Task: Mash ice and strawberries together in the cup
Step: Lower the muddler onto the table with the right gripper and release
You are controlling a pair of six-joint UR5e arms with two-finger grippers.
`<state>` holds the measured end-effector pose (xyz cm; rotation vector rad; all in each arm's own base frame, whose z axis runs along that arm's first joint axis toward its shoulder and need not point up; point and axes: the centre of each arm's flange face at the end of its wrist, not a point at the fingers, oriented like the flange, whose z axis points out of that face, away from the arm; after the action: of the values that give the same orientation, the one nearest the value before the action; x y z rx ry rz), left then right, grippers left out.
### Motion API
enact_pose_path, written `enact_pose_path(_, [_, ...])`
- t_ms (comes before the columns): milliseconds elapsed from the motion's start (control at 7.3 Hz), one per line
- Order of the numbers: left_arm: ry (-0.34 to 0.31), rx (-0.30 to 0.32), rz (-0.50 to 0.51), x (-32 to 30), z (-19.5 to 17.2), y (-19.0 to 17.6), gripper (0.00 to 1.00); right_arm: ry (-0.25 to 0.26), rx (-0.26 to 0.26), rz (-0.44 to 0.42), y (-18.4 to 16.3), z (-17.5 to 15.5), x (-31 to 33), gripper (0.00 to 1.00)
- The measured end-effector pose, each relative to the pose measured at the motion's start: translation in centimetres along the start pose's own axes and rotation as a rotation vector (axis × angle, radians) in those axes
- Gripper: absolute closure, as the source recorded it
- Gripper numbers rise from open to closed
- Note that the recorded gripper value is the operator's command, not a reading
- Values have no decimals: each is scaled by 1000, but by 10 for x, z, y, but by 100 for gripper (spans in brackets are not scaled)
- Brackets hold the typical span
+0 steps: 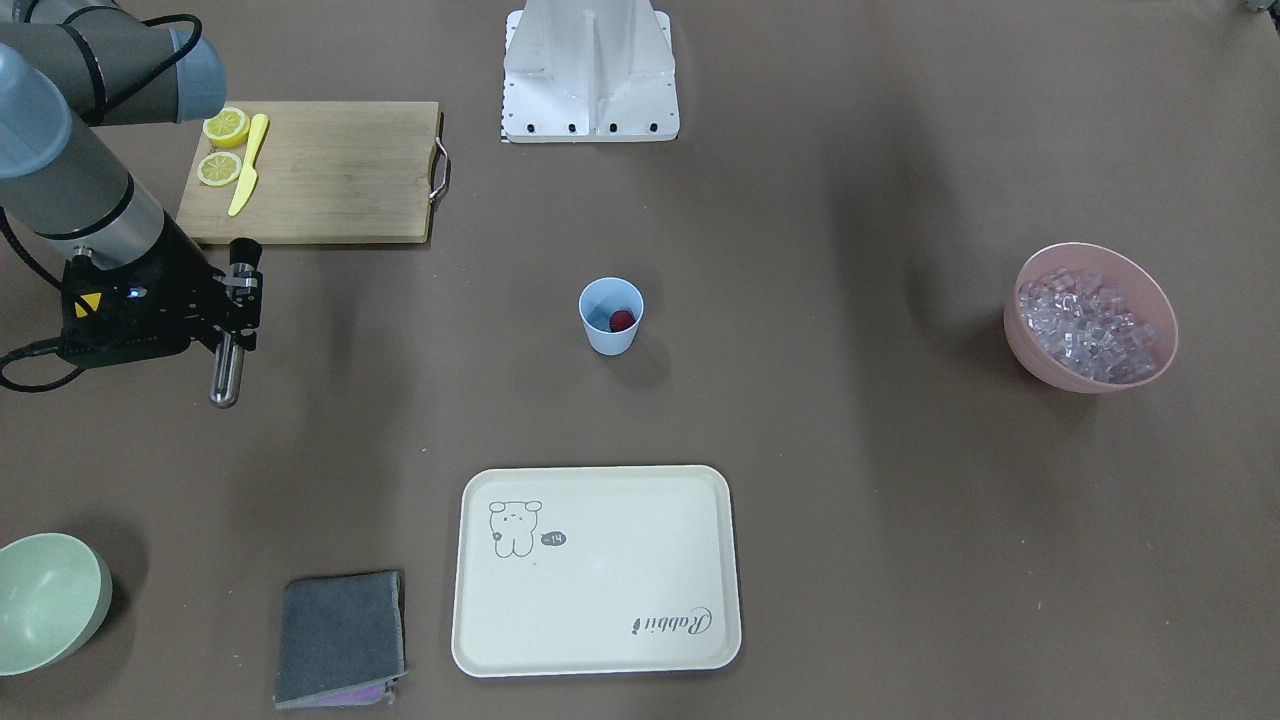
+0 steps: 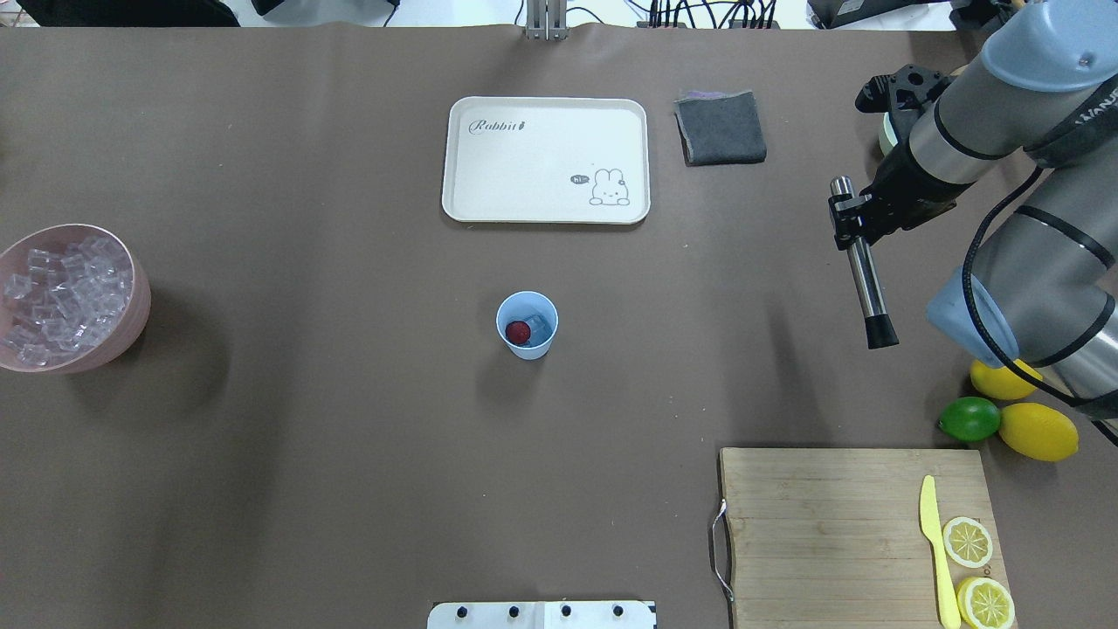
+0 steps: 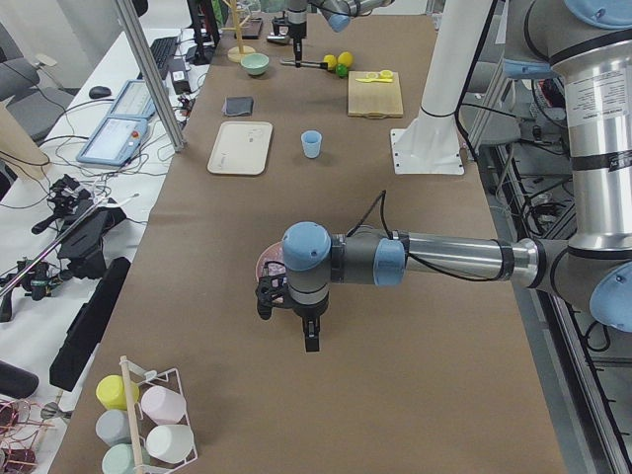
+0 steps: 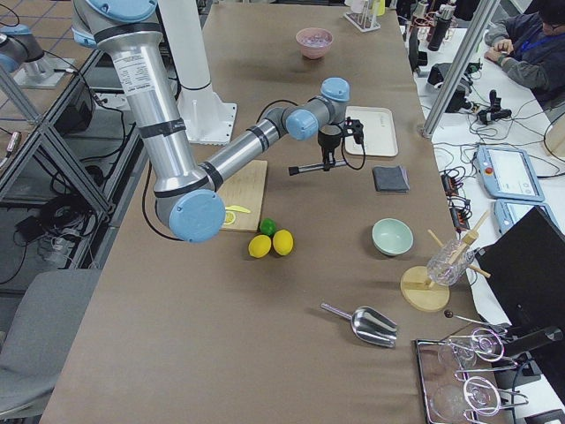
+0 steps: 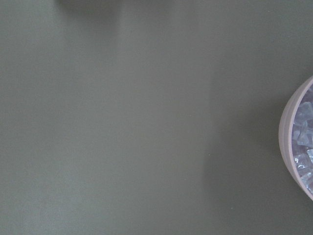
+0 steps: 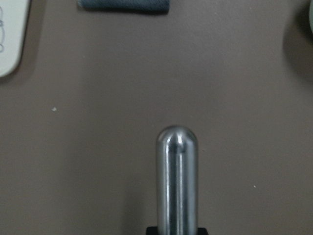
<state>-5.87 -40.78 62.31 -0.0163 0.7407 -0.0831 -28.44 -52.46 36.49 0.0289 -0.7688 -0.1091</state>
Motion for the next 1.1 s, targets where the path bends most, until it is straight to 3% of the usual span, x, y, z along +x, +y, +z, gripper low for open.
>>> enact_pose_path(274, [-21, 27, 22, -1, -2, -1, 2, 35, -87, 35, -18, 38, 22, 100])
enact_pose_path(411, [-27, 33, 27, -1, -2, -2, 2, 38, -97, 32, -26, 61, 36, 100])
enact_pose_path(685, [-28, 49, 42, 3, -6, -2, 2, 28, -86, 38, -31, 96, 63, 100])
enact_pose_path(1096, [-28, 59, 52, 5, -8, -3, 2, 20, -76, 93, -28, 107, 69, 100])
